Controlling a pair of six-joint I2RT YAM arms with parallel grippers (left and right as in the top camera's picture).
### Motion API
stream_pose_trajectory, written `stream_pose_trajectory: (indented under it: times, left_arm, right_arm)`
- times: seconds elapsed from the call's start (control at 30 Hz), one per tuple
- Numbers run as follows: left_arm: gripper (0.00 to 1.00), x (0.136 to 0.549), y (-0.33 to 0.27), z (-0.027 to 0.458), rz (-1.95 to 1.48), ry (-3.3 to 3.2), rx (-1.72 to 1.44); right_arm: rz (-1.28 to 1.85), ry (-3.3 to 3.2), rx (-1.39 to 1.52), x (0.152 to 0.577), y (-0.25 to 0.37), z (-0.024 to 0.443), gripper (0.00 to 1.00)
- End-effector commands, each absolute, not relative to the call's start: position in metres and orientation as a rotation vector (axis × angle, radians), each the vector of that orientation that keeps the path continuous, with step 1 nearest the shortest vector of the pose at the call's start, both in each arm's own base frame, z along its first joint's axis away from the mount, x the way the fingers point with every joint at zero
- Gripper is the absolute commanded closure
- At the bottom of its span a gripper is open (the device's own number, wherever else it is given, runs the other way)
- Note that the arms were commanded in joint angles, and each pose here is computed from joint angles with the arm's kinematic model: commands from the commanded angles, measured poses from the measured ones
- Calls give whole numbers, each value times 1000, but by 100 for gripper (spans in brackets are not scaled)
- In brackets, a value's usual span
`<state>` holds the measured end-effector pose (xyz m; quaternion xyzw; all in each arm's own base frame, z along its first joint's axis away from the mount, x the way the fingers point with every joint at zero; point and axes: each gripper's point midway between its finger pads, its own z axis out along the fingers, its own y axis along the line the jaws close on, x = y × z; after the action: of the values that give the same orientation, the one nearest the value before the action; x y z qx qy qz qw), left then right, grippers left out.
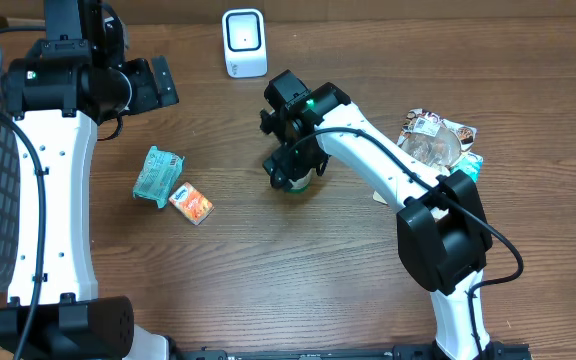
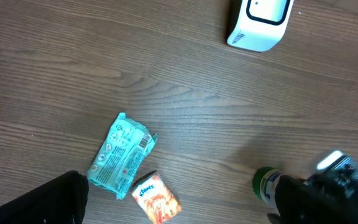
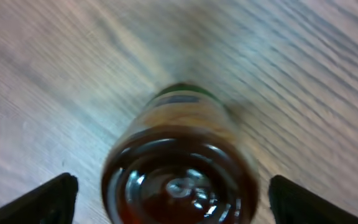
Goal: Scan the item barcode
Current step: 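Lift the jar with the right gripper and raise it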
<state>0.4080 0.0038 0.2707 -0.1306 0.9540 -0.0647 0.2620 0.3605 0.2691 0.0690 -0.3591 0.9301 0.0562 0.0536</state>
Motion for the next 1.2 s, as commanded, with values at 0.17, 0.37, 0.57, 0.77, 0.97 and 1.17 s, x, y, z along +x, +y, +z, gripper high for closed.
stream_pose_trajectory:
  times: [0.17, 0.37, 0.57, 0.77, 0.97, 1.17]
  left_arm:
    - [0, 409, 6, 268, -161, 2589, -345]
    - [0, 409, 6, 268, -161, 2589, -345]
    - [0, 409, 6, 268, -161, 2589, -345]
    - [0, 409, 6, 268, -161, 2589, -345]
    - [0, 409, 6, 268, -161, 2589, -345]
    - [0, 409, 6, 268, -161, 2589, -345]
  right_arm:
    - [213, 2712, -1254, 365, 277, 82, 26]
    - [139, 2782, -1086, 371, 268, 82, 32]
    - [173, 2963, -471, 373, 267, 82, 31]
    - [270, 3030, -83, 367, 279, 83, 25]
    - [250, 3050, -54, 367, 268, 82, 17]
    - [239, 3097, 146, 364, 255, 81, 0]
